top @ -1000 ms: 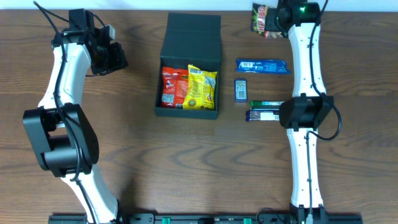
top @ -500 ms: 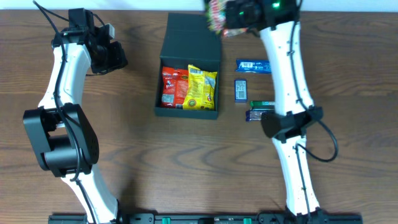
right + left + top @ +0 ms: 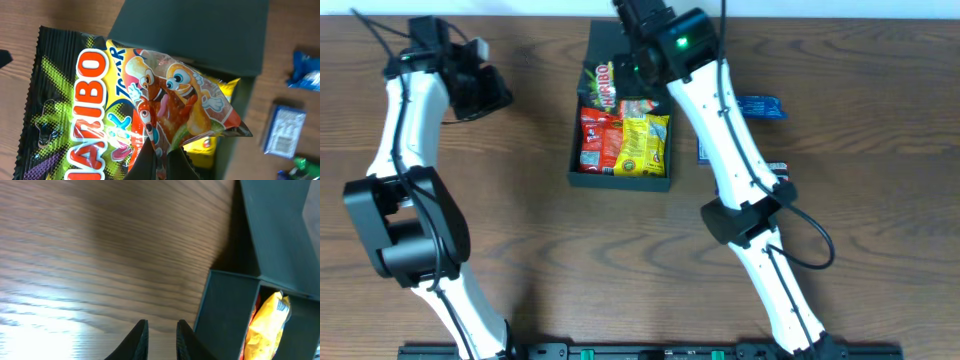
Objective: Pack container
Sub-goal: 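Carry the Haribo bag left and lower it into the box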
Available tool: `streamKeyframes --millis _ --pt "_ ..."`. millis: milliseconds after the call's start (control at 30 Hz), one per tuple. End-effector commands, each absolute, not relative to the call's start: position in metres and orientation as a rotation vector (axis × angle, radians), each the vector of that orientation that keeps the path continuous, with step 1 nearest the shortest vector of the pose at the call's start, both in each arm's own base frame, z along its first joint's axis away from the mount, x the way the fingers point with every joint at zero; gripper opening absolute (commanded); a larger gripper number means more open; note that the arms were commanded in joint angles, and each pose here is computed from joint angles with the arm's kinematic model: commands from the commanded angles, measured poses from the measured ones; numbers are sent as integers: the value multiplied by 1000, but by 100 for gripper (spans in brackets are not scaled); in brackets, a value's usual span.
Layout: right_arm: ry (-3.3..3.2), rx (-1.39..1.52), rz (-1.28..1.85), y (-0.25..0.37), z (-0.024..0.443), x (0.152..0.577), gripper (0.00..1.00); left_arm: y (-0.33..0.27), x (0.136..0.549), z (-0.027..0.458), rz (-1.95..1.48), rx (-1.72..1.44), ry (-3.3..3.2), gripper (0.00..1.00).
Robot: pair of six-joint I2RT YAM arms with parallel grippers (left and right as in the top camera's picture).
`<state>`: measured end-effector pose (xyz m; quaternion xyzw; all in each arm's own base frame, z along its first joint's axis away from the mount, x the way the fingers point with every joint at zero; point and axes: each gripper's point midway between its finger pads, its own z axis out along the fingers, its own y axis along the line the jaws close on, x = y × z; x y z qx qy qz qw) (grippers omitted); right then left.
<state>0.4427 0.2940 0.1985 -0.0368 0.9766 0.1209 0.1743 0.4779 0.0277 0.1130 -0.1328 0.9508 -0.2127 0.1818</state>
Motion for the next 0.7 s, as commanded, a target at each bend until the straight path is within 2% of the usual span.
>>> streamKeyframes --millis 0,300,667 --pt "2796 5 304 298 191 436 1 42 482 119 -650 -420 2645 21" --pt "2927 -25 194 319 153 403 1 56 481 119 -640 -456 2633 22" --pt "3082 3 126 322 93 391 1 57 481 119 -641 -459 2633 21"
